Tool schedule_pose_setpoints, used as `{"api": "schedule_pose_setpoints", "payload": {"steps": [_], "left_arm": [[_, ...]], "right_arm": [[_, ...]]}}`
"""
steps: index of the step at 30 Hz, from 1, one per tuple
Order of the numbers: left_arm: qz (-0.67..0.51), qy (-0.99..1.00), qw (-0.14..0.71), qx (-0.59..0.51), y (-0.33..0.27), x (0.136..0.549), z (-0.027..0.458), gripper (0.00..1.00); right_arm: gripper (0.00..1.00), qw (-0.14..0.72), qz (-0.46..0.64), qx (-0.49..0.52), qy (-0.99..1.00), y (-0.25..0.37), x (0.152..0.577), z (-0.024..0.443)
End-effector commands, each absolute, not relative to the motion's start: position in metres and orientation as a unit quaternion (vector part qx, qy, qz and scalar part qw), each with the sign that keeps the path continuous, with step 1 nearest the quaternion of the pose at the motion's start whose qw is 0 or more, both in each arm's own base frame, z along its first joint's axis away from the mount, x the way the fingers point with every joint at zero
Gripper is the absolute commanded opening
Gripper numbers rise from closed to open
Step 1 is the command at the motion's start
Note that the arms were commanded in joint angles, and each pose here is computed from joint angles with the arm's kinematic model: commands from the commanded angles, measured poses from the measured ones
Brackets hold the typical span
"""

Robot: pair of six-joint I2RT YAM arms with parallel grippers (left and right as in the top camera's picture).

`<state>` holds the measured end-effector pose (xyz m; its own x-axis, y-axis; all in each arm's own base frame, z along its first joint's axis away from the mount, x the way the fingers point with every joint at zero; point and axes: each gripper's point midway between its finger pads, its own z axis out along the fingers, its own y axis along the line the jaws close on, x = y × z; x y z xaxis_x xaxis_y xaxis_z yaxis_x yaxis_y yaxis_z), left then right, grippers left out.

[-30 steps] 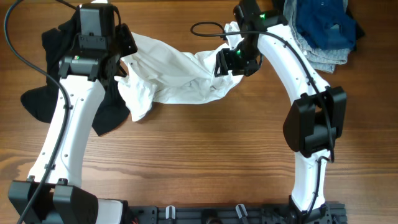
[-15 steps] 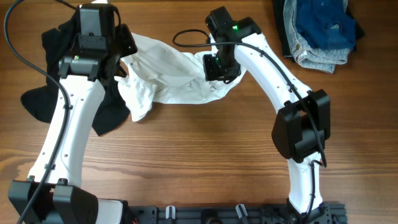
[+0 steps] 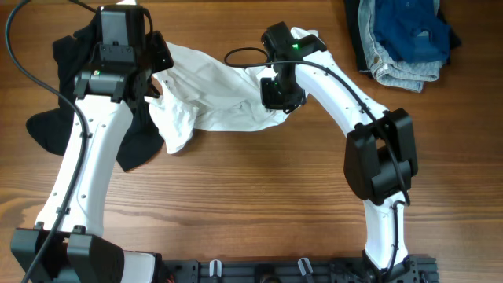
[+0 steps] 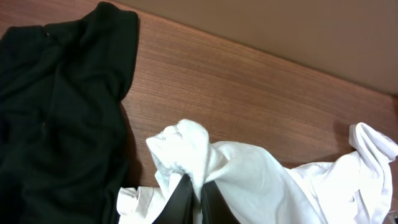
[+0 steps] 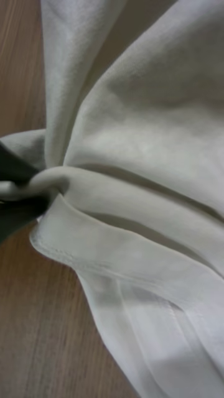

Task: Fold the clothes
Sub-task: 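Grasp the white T-shirt's right end with the right gripper, then lift and stretch the white T-shirt between both grippers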

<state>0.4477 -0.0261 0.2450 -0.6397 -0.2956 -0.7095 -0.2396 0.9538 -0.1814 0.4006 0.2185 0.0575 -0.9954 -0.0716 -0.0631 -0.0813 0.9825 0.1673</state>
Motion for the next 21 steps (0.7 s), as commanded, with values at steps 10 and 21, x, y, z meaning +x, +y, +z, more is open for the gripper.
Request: {"api": "schedule_pose_setpoints", "payload": {"steps": [10, 21], "left_arm": [[-0.029, 0.882, 0.444, -0.154, -0.014, 0.446, 0.281, 0.04], [-0.053, 0.823, 0.545, -0.148, -0.012, 0.415, 0.369, 0.04]], "right_arm": [[0.04, 0.170, 0.085, 0.029, 0.981, 0.104, 0.465, 0.157], [0.04, 0.333, 0.096, 0.030, 0.938, 0.009, 0.452, 0.294]]}}
